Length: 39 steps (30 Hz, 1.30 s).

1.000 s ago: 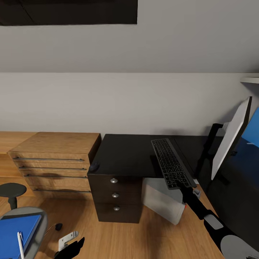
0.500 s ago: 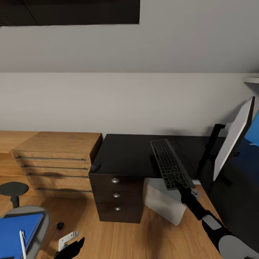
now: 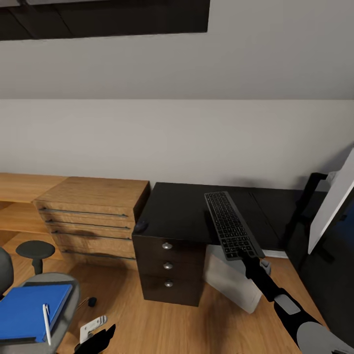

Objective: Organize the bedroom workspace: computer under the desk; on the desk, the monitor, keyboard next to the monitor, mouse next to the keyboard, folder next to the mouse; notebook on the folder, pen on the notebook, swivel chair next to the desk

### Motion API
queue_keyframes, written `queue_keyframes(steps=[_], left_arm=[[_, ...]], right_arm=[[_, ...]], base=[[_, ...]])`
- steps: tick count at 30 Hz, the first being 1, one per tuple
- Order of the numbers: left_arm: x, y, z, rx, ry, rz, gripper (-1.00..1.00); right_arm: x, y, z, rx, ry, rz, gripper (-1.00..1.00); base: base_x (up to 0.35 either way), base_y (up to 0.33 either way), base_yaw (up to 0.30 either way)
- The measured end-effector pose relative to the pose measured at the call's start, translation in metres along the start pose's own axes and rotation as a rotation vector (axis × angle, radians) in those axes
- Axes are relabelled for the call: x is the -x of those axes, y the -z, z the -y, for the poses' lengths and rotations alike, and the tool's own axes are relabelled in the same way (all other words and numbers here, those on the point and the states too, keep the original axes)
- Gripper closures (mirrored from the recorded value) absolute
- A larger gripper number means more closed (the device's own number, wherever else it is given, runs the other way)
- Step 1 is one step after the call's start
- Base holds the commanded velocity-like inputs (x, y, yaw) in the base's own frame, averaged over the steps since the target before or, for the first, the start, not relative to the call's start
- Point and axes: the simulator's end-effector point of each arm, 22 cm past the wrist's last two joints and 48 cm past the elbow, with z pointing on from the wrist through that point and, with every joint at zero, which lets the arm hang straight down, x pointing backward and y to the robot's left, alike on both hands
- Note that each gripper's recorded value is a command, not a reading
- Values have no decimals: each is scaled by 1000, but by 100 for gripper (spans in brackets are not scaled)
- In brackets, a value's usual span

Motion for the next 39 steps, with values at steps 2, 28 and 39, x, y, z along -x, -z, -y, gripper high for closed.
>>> queue_keyframes(steps=[2,28,39], left_arm=[[0,0,0,0,0,0,-100],[0,0,0,0,1,-1,-100],[0,0,0,-1,1,-1,-100]], right_arm=[[0,0,0,-1,1,-1,100],[1,1,1,-5,3,-1,100],[-9,7,16,-39,-25,-10,100]], base=[[0,0,-178],[76,0,-96],[8,0,0]])
